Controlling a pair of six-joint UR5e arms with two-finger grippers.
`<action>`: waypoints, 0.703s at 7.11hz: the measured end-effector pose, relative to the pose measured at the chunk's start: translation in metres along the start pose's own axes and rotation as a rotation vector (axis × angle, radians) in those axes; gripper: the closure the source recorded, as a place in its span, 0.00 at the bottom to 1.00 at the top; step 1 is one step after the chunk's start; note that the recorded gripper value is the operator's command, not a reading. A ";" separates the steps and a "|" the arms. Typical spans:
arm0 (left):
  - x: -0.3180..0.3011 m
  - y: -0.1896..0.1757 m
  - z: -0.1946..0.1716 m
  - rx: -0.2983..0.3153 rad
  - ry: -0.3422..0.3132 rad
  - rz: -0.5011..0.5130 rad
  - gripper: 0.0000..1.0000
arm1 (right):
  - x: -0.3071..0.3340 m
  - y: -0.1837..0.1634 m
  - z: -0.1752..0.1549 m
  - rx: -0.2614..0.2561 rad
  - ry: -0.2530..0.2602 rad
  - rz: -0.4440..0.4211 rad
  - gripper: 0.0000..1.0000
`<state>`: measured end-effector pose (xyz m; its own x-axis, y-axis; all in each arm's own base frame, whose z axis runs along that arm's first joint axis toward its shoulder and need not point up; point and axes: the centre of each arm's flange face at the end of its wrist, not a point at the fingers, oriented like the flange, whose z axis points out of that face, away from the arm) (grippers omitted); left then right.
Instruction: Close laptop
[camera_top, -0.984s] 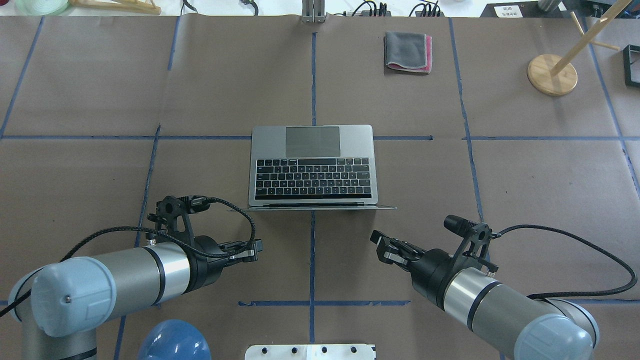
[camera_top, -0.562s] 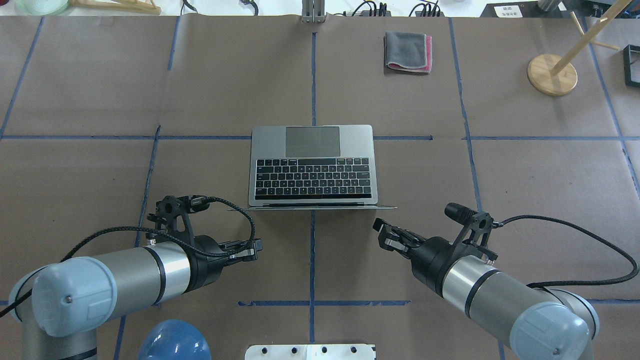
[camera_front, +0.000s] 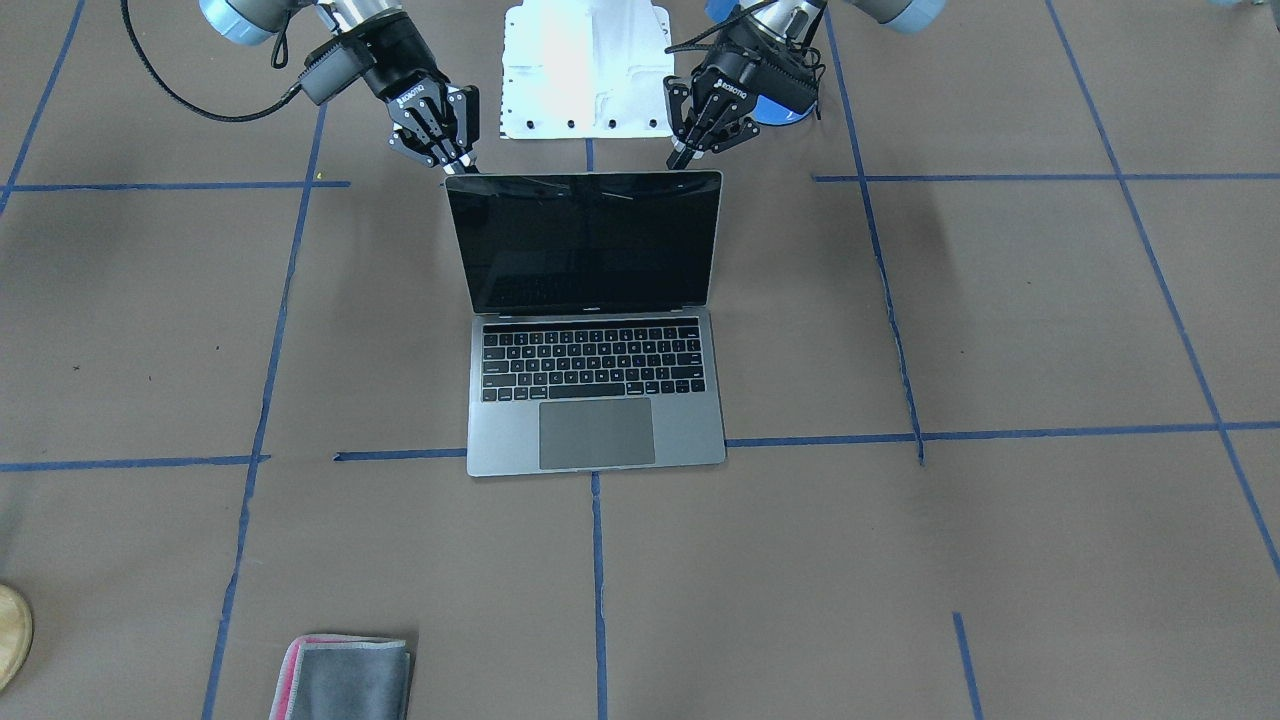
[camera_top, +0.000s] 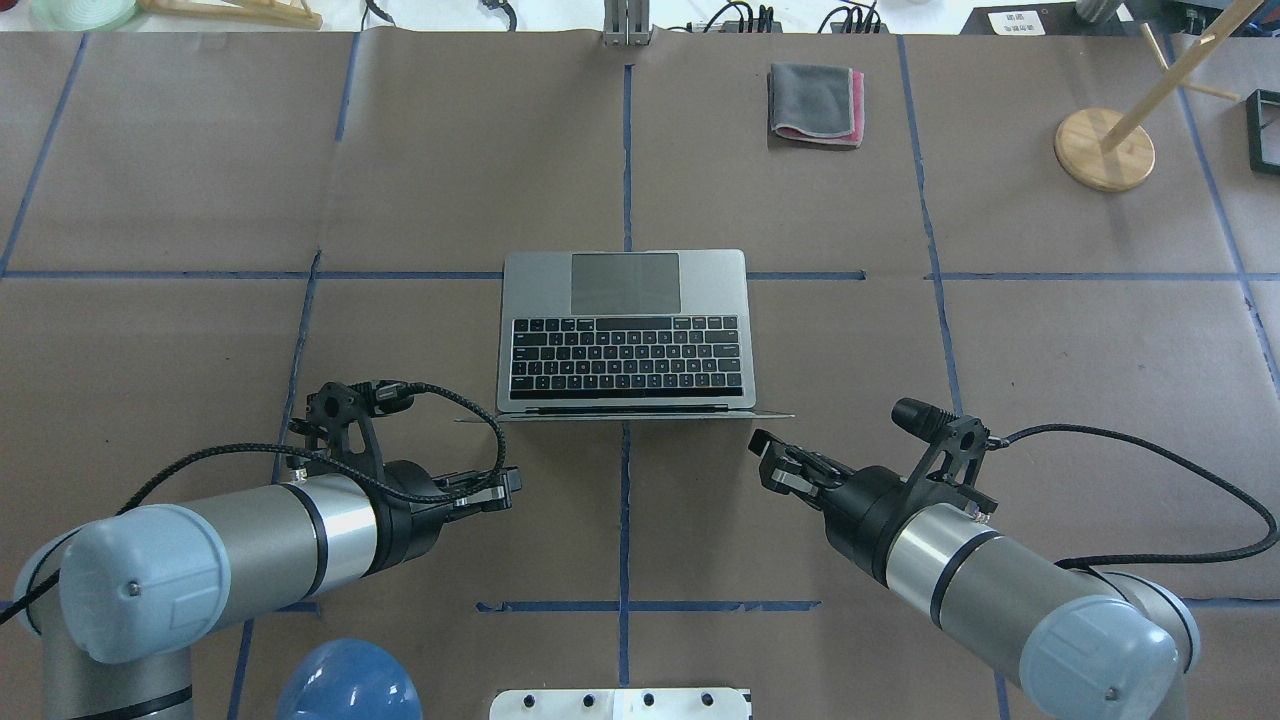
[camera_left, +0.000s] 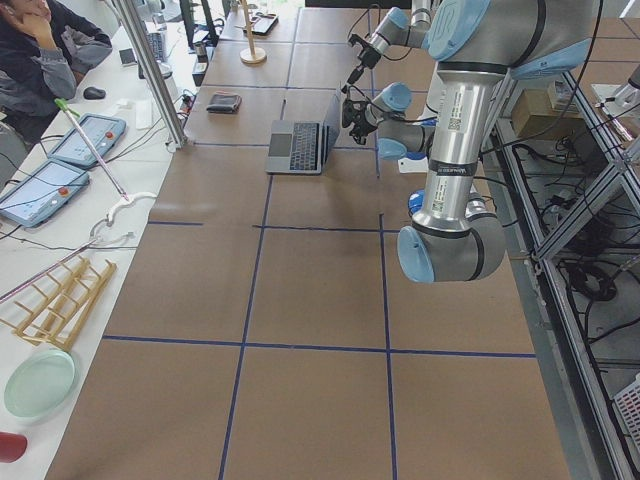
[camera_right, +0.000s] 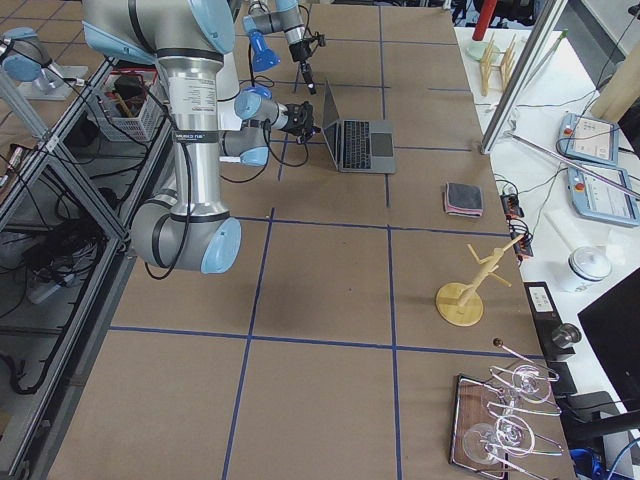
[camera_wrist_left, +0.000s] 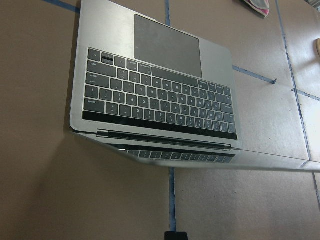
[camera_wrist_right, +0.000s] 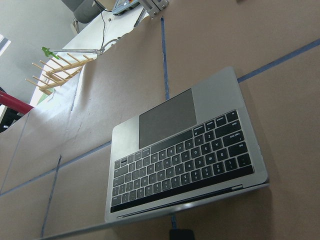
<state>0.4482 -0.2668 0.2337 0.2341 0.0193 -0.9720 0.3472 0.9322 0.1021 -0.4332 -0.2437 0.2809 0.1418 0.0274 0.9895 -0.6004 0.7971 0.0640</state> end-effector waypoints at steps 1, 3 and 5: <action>-0.001 -0.008 -0.001 0.015 -0.003 -0.003 1.00 | 0.000 0.000 0.000 0.000 0.000 0.000 1.00; -0.004 -0.019 -0.002 0.037 -0.009 -0.008 1.00 | 0.000 -0.001 0.000 0.001 0.000 0.000 1.00; -0.007 -0.031 -0.002 0.056 -0.018 -0.010 1.00 | 0.001 -0.006 0.001 0.003 0.004 0.001 1.00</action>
<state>0.4340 -0.2949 0.2372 0.2464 0.0035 -0.9692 0.3994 0.9108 0.1048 -0.4305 -0.2494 0.2813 0.1442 0.0301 0.9891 -0.6027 0.7954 0.0637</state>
